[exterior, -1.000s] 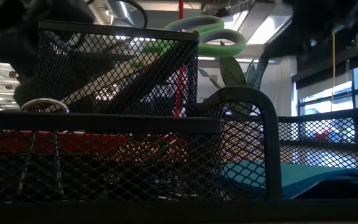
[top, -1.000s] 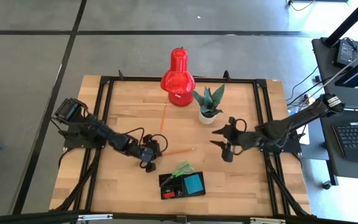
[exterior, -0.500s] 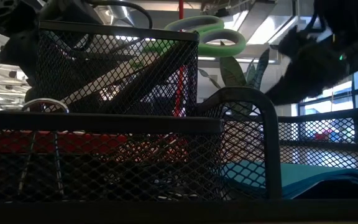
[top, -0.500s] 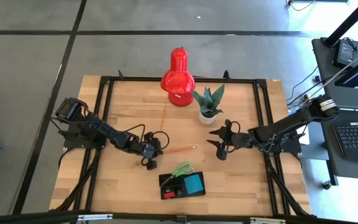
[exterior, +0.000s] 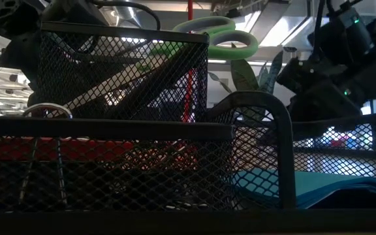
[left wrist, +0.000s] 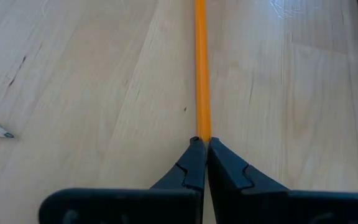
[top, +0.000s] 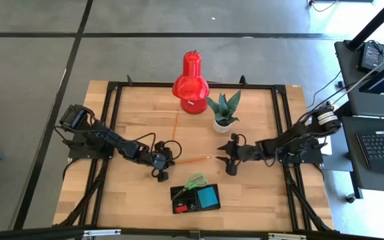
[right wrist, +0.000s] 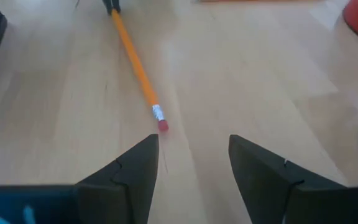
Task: Pick and place office supplies into organizer
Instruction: Put the bottom yellow pencil into the desk organizer
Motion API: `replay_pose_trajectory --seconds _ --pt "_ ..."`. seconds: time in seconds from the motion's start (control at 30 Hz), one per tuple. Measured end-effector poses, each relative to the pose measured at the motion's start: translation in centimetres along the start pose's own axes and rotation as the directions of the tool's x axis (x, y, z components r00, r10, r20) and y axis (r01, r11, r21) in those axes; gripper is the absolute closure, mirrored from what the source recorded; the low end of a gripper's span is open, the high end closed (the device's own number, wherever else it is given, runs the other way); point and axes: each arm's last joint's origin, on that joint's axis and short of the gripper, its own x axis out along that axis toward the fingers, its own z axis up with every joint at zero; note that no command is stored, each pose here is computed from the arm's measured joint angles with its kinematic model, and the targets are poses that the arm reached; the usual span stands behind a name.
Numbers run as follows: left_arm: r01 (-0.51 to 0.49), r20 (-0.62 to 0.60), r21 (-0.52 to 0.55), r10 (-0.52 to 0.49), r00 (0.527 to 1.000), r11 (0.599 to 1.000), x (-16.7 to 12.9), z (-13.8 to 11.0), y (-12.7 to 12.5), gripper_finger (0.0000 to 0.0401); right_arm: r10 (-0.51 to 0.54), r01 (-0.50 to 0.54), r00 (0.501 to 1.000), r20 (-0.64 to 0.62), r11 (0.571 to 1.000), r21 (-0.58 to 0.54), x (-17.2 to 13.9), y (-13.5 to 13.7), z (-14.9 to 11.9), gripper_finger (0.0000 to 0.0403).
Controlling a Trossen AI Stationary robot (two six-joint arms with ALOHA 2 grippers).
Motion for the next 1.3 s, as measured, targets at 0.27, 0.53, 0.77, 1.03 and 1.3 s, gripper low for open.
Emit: replay_pose_trajectory --seconds 0.27,0.53,0.77,1.03,1.3 --pt "0.002 -0.001 0.0 -0.002 1.0 1.0 0.0 0.0 0.0 0.0398 0.02 -0.016 0.998 0.056 0.997 -0.069 1.4 0.3 -0.9 0.0205" --pt "0.006 -0.003 0.012 -0.006 1.0 1.0 0.0 0.0 0.0 0.0398 0.042 -0.04 0.998 0.041 0.997 -0.063 3.0 0.4 -1.9 0.0205" --pt "0.01 -0.005 0.018 -0.01 1.0 1.0 0.0 0.0 0.0 0.0398 0.105 -0.102 0.994 0.036 0.992 -0.069 5.3 0.3 -1.3 0.0205" --pt "0.016 -0.009 0.026 -0.016 1.0 1.0 0.0 0.0 0.0 0.0398 0.12 -0.12 0.993 0.008 0.99 -0.068 5.1 -0.1 -1.9 0.0205" --pt "0.014 -0.007 0.026 -0.013 1.0 1.0 0.0 0.0 0.0 0.0398 0.121 -0.12 0.993 0.003 0.988 -0.095 5.1 -0.1 -2.0 0.0223"
